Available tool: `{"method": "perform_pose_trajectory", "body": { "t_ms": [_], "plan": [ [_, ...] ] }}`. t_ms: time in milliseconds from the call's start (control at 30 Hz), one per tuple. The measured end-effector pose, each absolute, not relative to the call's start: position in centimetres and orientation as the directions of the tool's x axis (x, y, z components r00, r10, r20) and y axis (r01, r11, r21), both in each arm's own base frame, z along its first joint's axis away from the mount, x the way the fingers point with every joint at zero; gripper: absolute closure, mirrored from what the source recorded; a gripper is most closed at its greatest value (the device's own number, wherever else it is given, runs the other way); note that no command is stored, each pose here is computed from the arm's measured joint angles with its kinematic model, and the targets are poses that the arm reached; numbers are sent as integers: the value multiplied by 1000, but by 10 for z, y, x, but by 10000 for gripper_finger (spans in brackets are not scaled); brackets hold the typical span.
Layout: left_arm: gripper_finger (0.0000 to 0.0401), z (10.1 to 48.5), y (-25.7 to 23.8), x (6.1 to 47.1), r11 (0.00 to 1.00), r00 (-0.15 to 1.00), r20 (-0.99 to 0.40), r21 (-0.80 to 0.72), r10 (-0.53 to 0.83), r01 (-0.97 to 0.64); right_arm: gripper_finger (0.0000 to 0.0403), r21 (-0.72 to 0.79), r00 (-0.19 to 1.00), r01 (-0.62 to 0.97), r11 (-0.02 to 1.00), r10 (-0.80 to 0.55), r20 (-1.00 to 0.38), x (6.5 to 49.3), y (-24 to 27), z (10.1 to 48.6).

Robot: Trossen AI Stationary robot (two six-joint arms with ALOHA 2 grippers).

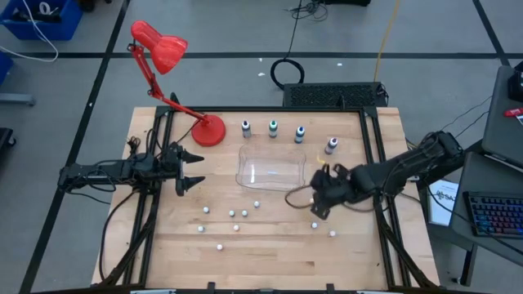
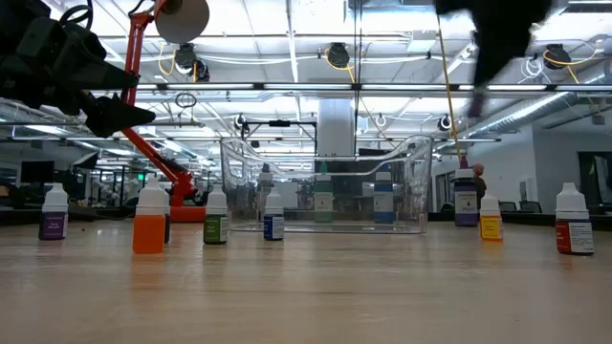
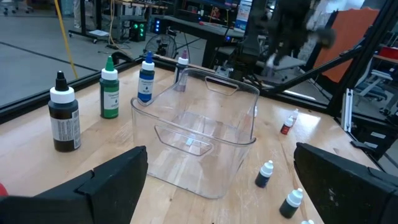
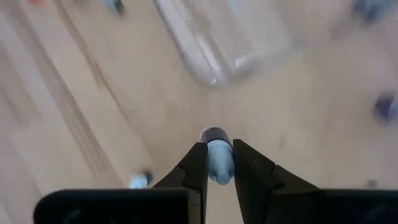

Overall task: Pick & Place food coloring
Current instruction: Put the small purple food coloring bottle in the transparent bin

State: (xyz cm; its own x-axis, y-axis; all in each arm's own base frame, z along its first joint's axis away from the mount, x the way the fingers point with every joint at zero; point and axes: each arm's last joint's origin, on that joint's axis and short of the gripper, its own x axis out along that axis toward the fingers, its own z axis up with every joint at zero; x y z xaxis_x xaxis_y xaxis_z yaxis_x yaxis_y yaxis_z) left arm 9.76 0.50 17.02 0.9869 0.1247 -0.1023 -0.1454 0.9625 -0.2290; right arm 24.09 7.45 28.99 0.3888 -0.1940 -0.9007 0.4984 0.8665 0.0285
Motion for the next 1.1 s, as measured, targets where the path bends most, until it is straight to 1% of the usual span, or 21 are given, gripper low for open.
{"method": "perform_pose_trajectory", "body": {
  "t_ms": [100,300,433,533,600,767,867,1000,1100],
  "plan": [
    [2,170,5,98,962,987,-102,-229,125,-146,361,39,466,458,888,-203,-861,253,55,320],
    [2,170,5,98,962,987,-102,-229,125,-145,361,24,557,441,897,-252,-792,269,10,366],
    [2,170,5,98,962,987,-102,-229,125,-146,361,-10,572,411,912,-266,-776,290,-3,380],
    [2,170,5,98,962,987,-103,-229,125,-146,361,-29,558,345,938,-230,-797,316,-3,381],
    [2,170,5,98,963,987,-102,-229,125,-145,361,-36,535,303,952,-202,-820,335,-2,379],
    [2,170,5,98,963,987,-102,-229,125,-145,361,-105,402,242,965,-198,-894,376,-1,357],
    [2,170,5,98,962,987,-102,-229,125,-145,361,-130,308,206,970,-190,-932,396,-1,328],
    [2,170,5,98,962,987,-102,-229,125,-146,361,-100,209,144,985,-129,-969,415,1,287],
    [2,170,5,98,962,987,-102,-229,125,-146,361,-114,142,99,989,-127,-982,426,1,259]
  ]
}}
